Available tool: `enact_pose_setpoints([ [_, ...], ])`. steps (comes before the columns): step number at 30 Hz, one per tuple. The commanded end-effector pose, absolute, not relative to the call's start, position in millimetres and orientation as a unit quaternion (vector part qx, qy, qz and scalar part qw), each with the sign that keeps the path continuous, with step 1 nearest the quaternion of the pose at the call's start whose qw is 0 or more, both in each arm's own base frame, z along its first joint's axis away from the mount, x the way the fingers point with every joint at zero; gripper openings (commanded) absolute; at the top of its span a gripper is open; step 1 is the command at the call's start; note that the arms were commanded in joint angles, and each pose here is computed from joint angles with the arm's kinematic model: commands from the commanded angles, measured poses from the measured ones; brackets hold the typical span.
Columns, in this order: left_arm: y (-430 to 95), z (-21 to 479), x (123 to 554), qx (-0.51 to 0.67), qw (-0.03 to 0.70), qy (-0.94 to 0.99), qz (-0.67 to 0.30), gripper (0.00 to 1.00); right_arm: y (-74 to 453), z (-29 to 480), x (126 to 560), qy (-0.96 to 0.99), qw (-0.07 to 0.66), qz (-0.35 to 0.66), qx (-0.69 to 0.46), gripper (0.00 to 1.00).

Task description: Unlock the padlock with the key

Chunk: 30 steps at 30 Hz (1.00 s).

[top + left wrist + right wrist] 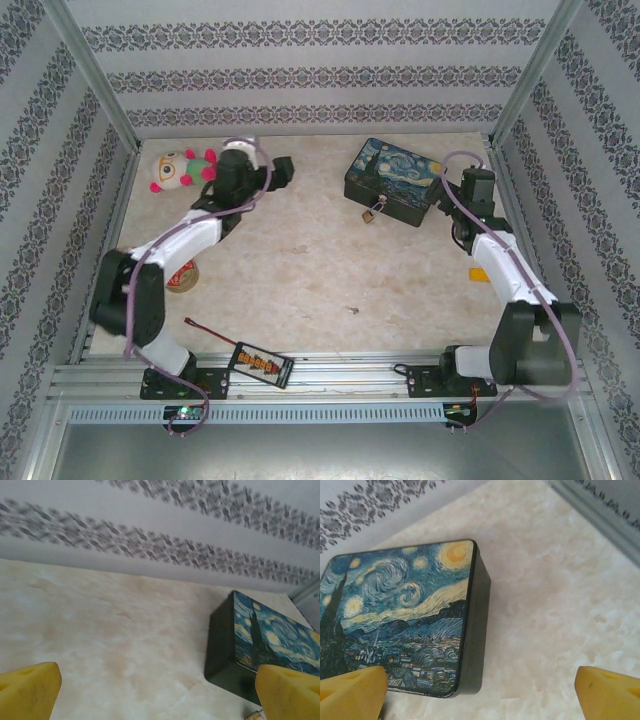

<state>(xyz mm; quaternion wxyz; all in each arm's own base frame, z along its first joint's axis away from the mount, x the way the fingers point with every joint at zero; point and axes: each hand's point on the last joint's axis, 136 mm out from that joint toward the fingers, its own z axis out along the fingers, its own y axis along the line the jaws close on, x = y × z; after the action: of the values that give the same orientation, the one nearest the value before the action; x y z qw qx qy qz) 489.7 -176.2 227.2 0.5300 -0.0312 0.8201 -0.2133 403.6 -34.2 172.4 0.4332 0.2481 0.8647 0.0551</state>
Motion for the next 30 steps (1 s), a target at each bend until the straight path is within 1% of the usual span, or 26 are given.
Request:
enact_pose_setpoints([
  [1,-221.8,214.0,497.0,-0.012,0.488,0.839,-0.24,0.99,-26.5,160.9,411.5,0.879,0.387,0.084,0.265,0.92],
  [7,-276.6,181.7,523.2,0.013,0.447,0.853,-0.268,0.99,-17.5,140.1,434.9,0.892,0.351,0.108,0.263,0.91],
  [13,-320.3,161.1,541.3,0.041,0.418,0.86,-0.29,1.0,-21.1,125.0,451.9,0.895,0.335,0.104,0.276,0.88],
  [18,-348.9,148.0,554.3,0.062,0.402,0.862,-0.304,0.92,-22.2,115.4,462.9,0.897,0.325,0.11,0.28,0.85],
  [24,-370.2,131.8,567.1,0.078,0.384,0.868,-0.305,0.83,-16.2,106.3,473.5,0.901,0.313,0.131,0.272,0.81],
  [27,-377.9,124.6,571.1,0.085,0.377,0.87,-0.306,0.78,-7.2,104.4,481.0,0.904,0.304,0.154,0.258,0.75],
  [30,-385.0,115.3,570.1,0.092,0.365,0.874,-0.305,0.75,2.5,97.7,486.1,0.908,0.289,0.178,0.246,0.7],
])
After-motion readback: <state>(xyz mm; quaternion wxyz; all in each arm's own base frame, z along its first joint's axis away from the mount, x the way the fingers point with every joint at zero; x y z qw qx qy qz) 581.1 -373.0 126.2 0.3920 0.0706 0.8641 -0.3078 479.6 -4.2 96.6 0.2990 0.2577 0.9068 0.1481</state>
